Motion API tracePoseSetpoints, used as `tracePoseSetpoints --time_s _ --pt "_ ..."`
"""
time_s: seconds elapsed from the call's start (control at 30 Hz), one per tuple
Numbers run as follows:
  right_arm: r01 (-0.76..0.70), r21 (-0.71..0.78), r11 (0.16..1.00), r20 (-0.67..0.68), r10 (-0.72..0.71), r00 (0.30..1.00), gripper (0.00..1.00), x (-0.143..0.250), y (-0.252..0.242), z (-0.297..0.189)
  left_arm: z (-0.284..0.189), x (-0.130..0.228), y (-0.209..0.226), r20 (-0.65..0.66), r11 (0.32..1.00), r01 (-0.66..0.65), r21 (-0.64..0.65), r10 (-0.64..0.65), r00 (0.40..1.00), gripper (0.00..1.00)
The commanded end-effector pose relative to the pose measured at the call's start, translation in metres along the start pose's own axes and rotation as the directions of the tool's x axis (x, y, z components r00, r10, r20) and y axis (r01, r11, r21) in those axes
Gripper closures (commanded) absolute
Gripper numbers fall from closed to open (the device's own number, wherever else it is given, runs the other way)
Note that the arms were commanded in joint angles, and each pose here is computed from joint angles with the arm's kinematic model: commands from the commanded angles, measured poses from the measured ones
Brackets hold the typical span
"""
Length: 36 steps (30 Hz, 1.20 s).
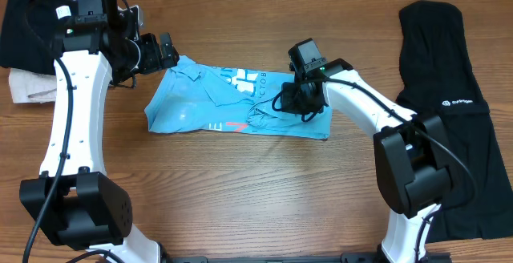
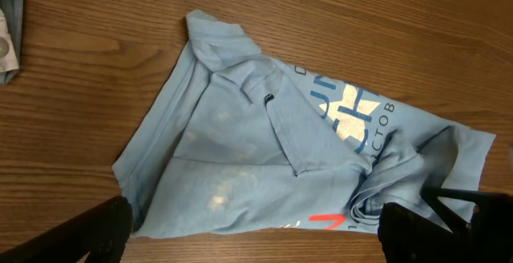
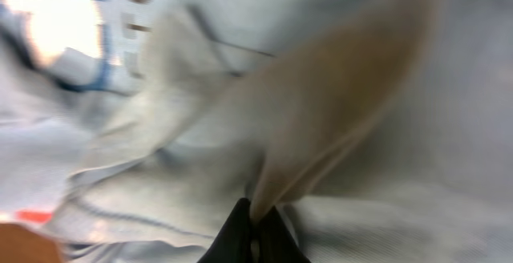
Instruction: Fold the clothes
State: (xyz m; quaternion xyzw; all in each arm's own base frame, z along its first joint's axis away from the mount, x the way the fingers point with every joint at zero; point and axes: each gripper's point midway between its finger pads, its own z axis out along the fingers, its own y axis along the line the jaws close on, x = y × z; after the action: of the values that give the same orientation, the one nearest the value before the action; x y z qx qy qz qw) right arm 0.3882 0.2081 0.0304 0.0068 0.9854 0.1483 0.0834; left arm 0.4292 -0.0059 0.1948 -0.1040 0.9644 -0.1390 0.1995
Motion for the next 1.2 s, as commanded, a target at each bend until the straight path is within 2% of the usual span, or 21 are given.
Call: tracePoseSetpoints --time_s 0.0,0.1,0.37,0.43,0.53,0.6,0.7,0.9,1.03,1.17 --pt "0.062 -0.132 0.989 0.030 -0.059 0.998 0.96 -0.015 0.034 -0.015 -0.008 -0.007 -0.006 0.026 0.999 -0.032 0.019 0.031 0.999 0.00" --pt "0.098 -0.172 0.980 0.109 -0.080 0.991 0.96 -0.038 0.055 -0.033 -0.008 -0.008 -0.007 0.030 0.999 -0.033 0.020 0.032 0.999 0.00" --pt "0.147 -0.284 0.947 0.275 -0.066 0.959 0.95 -0.074 0.097 -0.044 -0.007 -0.009 -0.007 0.033 0.999 -0.035 0.021 0.034 0.999 0.00" --pt "0.173 -0.299 0.938 0.307 -0.077 0.949 0.68 -0.078 0.107 -0.044 -0.006 -0.008 -0.007 0.030 0.999 -0.035 0.021 0.034 0.999 0.00" --pt "0.198 -0.309 0.930 0.327 -0.092 0.940 0.19 -0.079 0.116 -0.045 -0.005 -0.006 -0.006 0.018 0.999 -0.033 0.018 0.032 0.999 0.00" --pt "0.200 -0.312 0.929 0.322 -0.095 0.942 0.01 -0.077 0.117 -0.047 -0.005 -0.003 -0.006 0.006 0.998 -0.056 0.016 0.056 0.998 0.00" --pt "0.187 -0.322 0.928 0.297 -0.088 0.951 0.00 -0.073 0.112 -0.056 -0.005 0.000 -0.004 -0.006 0.993 -0.118 0.011 0.118 0.993 0.00" --pt "0.179 -0.217 0.960 0.227 -0.129 0.965 0.00 -0.053 0.068 -0.086 0.009 0.013 0.008 -0.058 0.970 -0.242 -0.014 0.241 0.969 0.00" --pt "0.081 -0.096 0.992 0.147 -0.067 0.987 0.00 -0.038 0.023 -0.094 0.041 0.024 0.022 -0.102 0.953 -0.303 -0.020 0.300 0.949 0.00" --pt "0.110 -0.037 0.993 0.080 -0.107 0.991 0.00 -0.025 0.000 -0.093 0.081 0.026 0.034 -0.116 0.956 -0.294 -0.016 0.291 0.950 0.00"
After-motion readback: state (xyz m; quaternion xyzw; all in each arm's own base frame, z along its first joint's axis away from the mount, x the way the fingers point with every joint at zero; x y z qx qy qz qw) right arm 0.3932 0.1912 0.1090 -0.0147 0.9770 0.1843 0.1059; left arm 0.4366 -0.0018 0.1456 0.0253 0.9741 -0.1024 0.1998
